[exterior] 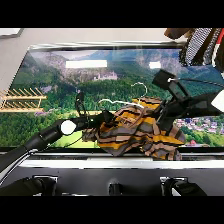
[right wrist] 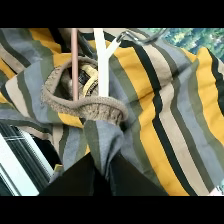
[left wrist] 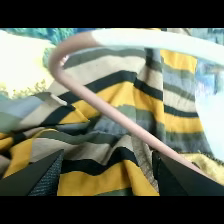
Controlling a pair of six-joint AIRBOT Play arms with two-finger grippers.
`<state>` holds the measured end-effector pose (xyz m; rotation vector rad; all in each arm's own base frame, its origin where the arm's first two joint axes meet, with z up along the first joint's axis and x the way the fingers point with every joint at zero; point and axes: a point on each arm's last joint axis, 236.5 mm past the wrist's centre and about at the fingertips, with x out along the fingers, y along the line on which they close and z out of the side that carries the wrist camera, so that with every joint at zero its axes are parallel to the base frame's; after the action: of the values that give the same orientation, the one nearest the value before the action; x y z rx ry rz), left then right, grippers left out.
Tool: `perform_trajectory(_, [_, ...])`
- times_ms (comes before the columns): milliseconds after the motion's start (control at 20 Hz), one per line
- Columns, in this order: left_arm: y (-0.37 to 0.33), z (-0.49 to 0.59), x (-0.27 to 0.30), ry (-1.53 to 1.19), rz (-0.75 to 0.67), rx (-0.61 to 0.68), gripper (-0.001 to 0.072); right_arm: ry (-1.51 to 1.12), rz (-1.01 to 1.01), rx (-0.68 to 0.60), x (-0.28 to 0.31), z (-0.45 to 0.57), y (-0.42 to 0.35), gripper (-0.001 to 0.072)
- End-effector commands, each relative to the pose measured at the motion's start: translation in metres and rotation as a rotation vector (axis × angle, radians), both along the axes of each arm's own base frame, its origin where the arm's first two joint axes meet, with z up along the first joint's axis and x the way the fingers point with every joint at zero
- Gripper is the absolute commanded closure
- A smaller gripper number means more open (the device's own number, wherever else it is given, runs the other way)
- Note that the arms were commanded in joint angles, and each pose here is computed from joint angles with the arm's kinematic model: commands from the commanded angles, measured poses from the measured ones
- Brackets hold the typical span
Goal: Fold the clothes and pants, and hang the long-sleeved shirts on hangers.
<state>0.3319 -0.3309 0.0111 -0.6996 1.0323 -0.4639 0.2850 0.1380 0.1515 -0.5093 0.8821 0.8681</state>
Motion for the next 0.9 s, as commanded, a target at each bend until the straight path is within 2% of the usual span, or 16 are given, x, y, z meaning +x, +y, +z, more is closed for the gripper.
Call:
perform_trajectory(0, [-0.02, -0.003, -0.011, 0.022, -0.073, -0.025, 0.0081, -0.062, -0.063, -0.011, 0.018, 0.004, -0.008, 0.068])
perform_trajectory(300, [-0.04, 0.0, -0.018, 0.032, -0.127, -0.108, 0.0081, -0.082, -0.099, 0.002, 0.026, 0.008, -0.009, 0.068])
perform_trajectory(600, [-0.042, -0.005, 0.002, 0.018, -0.081, -0.145, 0.0085, -0.039, -0.088, -0.01, 0.017, 0.002, -0.01, 0.068])
perform_trajectory(850, [-0.077, 0.005, -0.001, 0.014, -0.236, -0.174, 0.0088, -0.041, -0.089, -0.01, 0.017, 0.002, -0.01, 0.068])
